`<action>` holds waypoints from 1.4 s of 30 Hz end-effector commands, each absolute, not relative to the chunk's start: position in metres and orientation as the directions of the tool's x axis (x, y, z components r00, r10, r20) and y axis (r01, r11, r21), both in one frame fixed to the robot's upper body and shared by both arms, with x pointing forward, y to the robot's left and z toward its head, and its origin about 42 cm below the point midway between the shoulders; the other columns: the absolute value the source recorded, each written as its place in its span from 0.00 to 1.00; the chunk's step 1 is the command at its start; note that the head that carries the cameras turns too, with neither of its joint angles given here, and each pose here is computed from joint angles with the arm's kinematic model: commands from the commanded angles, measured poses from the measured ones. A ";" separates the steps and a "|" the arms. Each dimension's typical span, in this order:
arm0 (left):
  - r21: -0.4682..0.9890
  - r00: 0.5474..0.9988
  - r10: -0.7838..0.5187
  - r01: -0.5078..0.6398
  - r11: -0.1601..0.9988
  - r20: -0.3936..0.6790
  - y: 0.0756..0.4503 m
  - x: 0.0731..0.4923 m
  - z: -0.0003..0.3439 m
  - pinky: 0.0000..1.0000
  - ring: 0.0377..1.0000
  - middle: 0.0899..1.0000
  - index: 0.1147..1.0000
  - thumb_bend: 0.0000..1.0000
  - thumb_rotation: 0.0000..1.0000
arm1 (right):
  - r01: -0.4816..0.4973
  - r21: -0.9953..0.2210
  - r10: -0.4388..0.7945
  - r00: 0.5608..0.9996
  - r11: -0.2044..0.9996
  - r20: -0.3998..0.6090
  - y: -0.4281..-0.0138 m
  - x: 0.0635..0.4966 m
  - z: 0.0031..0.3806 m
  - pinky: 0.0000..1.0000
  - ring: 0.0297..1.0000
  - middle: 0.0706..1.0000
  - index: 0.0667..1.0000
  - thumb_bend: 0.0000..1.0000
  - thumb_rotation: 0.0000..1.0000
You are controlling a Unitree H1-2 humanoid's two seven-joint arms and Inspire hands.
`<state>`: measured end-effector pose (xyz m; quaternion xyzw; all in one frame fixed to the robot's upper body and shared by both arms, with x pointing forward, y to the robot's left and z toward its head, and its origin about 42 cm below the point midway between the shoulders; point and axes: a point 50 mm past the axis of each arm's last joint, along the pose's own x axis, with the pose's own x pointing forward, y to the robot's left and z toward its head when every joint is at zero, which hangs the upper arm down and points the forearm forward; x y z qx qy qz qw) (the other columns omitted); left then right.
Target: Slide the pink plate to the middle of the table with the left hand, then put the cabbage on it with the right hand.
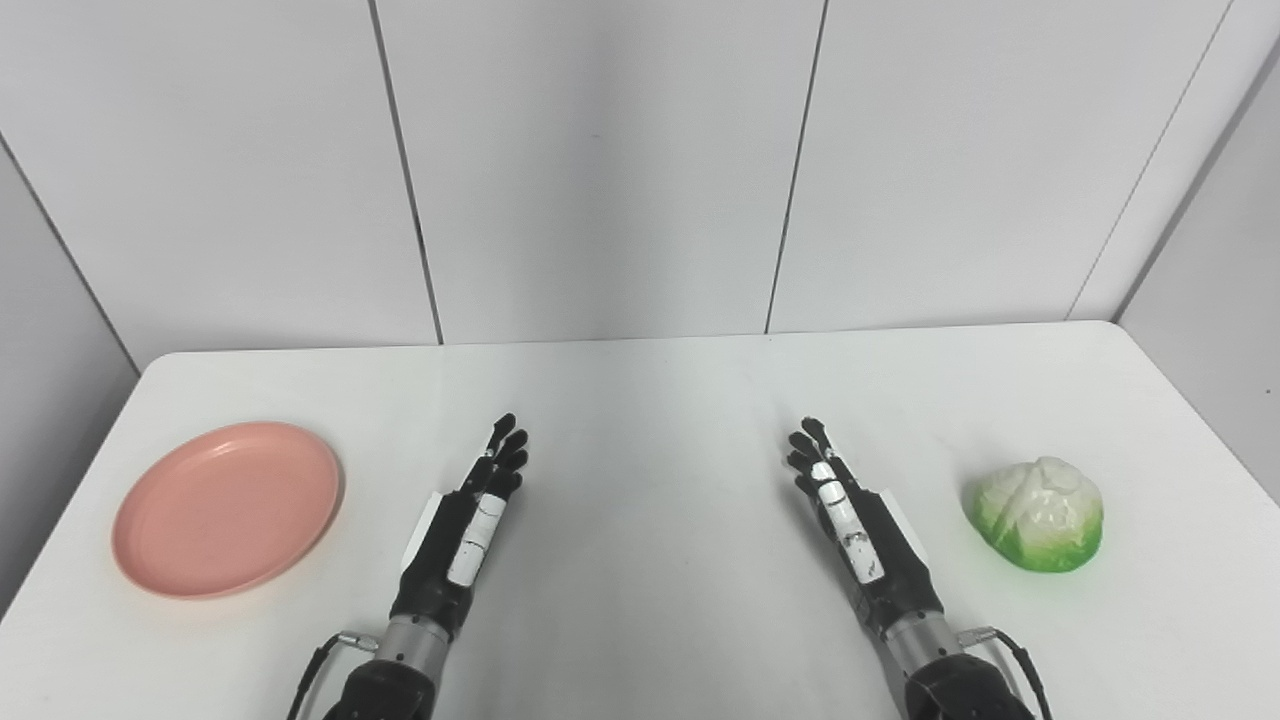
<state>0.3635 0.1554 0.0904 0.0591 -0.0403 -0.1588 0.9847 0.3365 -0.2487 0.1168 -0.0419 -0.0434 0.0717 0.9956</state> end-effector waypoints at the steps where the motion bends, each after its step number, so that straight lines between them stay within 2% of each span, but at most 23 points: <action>1: 0.116 0.948 -0.309 0.316 0.942 -0.079 0.162 0.341 0.048 0.95 0.96 0.96 0.96 0.89 1.00 | -0.176 -0.086 0.182 0.981 0.981 0.066 -0.243 0.339 0.119 0.99 0.96 0.96 0.99 0.40 1.00; 7: 0.115 0.949 -0.304 0.312 0.943 -0.088 0.161 0.340 0.048 0.95 0.96 0.97 0.96 0.91 1.00 | -0.174 -0.106 0.183 0.980 0.979 0.073 -0.245 0.338 0.118 0.97 0.96 0.96 0.99 0.40 1.00; 12: 0.115 0.945 -0.315 0.323 0.939 -0.085 0.157 0.340 0.049 0.96 0.96 0.97 0.96 0.90 1.00 | -0.160 -0.077 0.165 0.984 0.984 0.062 -0.248 0.338 0.118 0.98 0.95 0.95 0.98 0.41 1.00; 20: 0.115 0.939 -0.336 0.343 0.932 -0.075 0.141 0.344 0.049 1.00 0.99 0.99 0.98 0.88 1.00 | -0.165 -0.066 0.169 0.983 0.984 0.076 -0.260 0.340 0.120 1.00 0.97 0.97 1.00 0.34 1.00; 27: 0.141 0.941 -0.333 0.338 0.931 -0.056 0.124 0.351 0.048 0.98 0.98 0.99 0.97 0.90 1.00 | -0.181 -0.069 0.186 0.980 0.981 0.071 -0.270 0.340 0.127 1.00 1.00 1.00 1.00 0.31 1.00; 31: 0.183 0.943 -0.329 0.331 0.926 -0.045 0.116 0.353 0.050 0.96 0.97 0.98 0.96 0.90 1.00 | -0.180 -0.047 0.183 0.980 0.983 0.078 -0.273 0.343 0.129 1.00 1.00 1.00 1.00 0.28 1.00; 33: 0.197 0.945 -0.325 0.326 0.924 -0.040 0.113 0.353 0.051 0.94 0.95 0.97 0.96 0.87 1.00 | -0.181 -0.054 0.185 0.980 0.982 0.076 -0.273 0.343 0.131 1.00 1.00 1.00 1.00 0.31 1.00; 38: 0.271 0.946 -0.323 0.316 0.909 -0.017 0.110 0.353 0.054 0.90 0.93 0.95 0.95 0.83 1.00 | -0.191 -0.058 0.196 0.977 0.980 0.082 -0.273 0.344 0.134 1.00 1.00 1.00 1.00 0.28 1.00; 42: 0.251 0.947 -0.320 0.315 0.915 -0.024 0.111 0.354 0.053 0.91 0.93 0.96 0.96 0.84 1.00 | -0.187 -0.050 0.190 0.979 0.981 0.077 -0.271 0.343 0.137 1.00 1.00 1.00 1.00 0.26 1.00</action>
